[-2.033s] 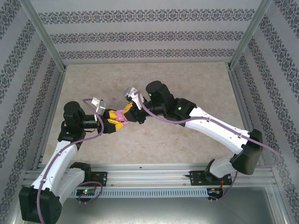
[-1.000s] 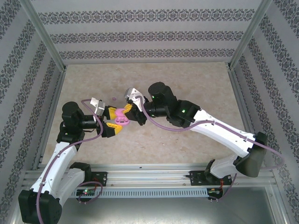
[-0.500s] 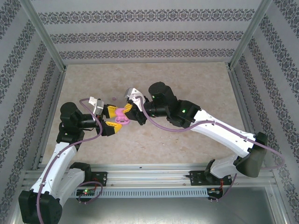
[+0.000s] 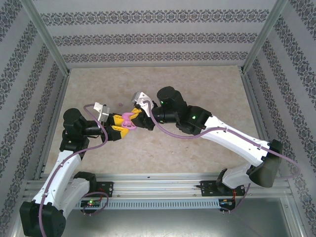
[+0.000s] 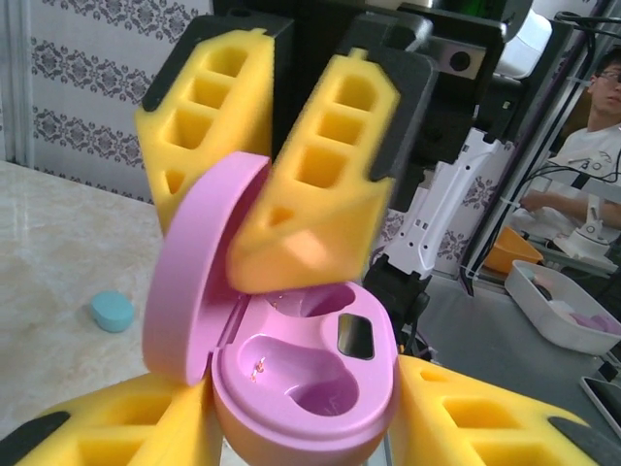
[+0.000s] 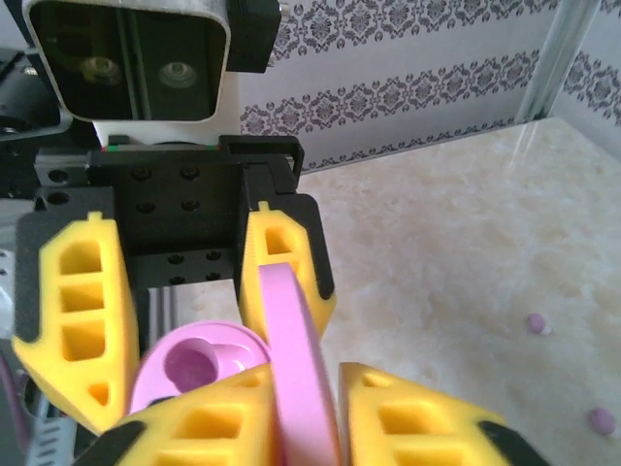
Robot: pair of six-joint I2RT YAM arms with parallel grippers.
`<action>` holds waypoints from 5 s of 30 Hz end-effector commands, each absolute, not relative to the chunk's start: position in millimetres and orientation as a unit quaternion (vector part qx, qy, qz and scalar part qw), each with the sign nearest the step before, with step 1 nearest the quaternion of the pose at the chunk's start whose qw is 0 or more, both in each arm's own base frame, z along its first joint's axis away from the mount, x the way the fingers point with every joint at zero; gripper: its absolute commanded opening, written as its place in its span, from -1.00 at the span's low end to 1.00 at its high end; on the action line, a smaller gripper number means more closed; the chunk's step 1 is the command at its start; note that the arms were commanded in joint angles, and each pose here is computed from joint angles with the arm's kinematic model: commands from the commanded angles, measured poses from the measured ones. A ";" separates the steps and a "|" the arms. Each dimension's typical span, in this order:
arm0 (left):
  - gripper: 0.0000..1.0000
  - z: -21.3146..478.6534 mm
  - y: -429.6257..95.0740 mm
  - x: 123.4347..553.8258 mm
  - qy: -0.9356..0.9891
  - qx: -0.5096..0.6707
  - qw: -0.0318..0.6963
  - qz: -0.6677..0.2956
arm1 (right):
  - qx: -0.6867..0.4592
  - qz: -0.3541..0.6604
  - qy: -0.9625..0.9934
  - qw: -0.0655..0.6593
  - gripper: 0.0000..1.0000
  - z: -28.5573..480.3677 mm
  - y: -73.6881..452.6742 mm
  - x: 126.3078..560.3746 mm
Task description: Insert the wireless bluetooth earbuds into the charging case
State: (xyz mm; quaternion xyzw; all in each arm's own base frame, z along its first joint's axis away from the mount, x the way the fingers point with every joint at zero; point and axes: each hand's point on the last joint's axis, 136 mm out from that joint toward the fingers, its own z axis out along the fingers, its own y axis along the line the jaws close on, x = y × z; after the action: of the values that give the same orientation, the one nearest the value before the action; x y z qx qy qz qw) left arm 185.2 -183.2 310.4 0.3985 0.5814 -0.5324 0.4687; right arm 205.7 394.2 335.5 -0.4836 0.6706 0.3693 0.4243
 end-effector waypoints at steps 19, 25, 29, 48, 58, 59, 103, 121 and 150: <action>-0.31 307.2 -172.2 205.7 0.608 0.370 0.488 -0.506 | -0.403 0.415 0.682 0.448 0.06 385.7 375.3 205.2; -0.30 299.7 -160.4 225.4 0.636 0.344 0.499 -0.478 | -0.306 0.393 0.744 0.446 0.06 384.9 351.9 238.1; -0.30 299.2 -153.1 234.9 0.645 0.335 0.515 -0.455 | -0.234 0.365 0.796 0.421 0.05 358.9 333.0 270.8; -0.30 294.8 -132.9 246.2 0.689 0.292 0.544 -0.380 | -0.145 0.350 0.889 0.257 -0.09 194.7 409.8 395.3; -0.30 286.8 -124.3 238.7 0.715 0.273 0.545 -0.342 | -0.177 0.352 0.887 0.241 -0.11 141.9 475.0 442.3; -0.30 285.2 -123.7 238.1 0.718 0.272 0.544 -0.339 | -0.182 0.348 0.887 0.244 -0.11 137.3 479.9 444.9; -0.29 276.3 -122.5 245.7 0.708 0.250 0.558 -0.353 | -0.160 0.305 0.901 0.263 0.17 33.0 506.7 484.8; -0.31 279.2 -123.9 244.3 0.702 0.254 0.561 -0.359 | -0.156 0.356 0.886 0.252 0.09 21.8 531.6 476.1; -0.34 283.2 -124.7 236.3 0.699 0.253 0.565 -0.358 | -0.259 0.343 0.871 0.237 -0.47 28.6 544.6 435.6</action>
State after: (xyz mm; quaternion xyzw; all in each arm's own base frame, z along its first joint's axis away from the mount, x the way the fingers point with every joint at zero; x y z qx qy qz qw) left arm 239.3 -125.7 275.4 0.2515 0.7095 -0.3572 0.5530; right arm 449.7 547.8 30.8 -0.2368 0.8686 0.3518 0.2563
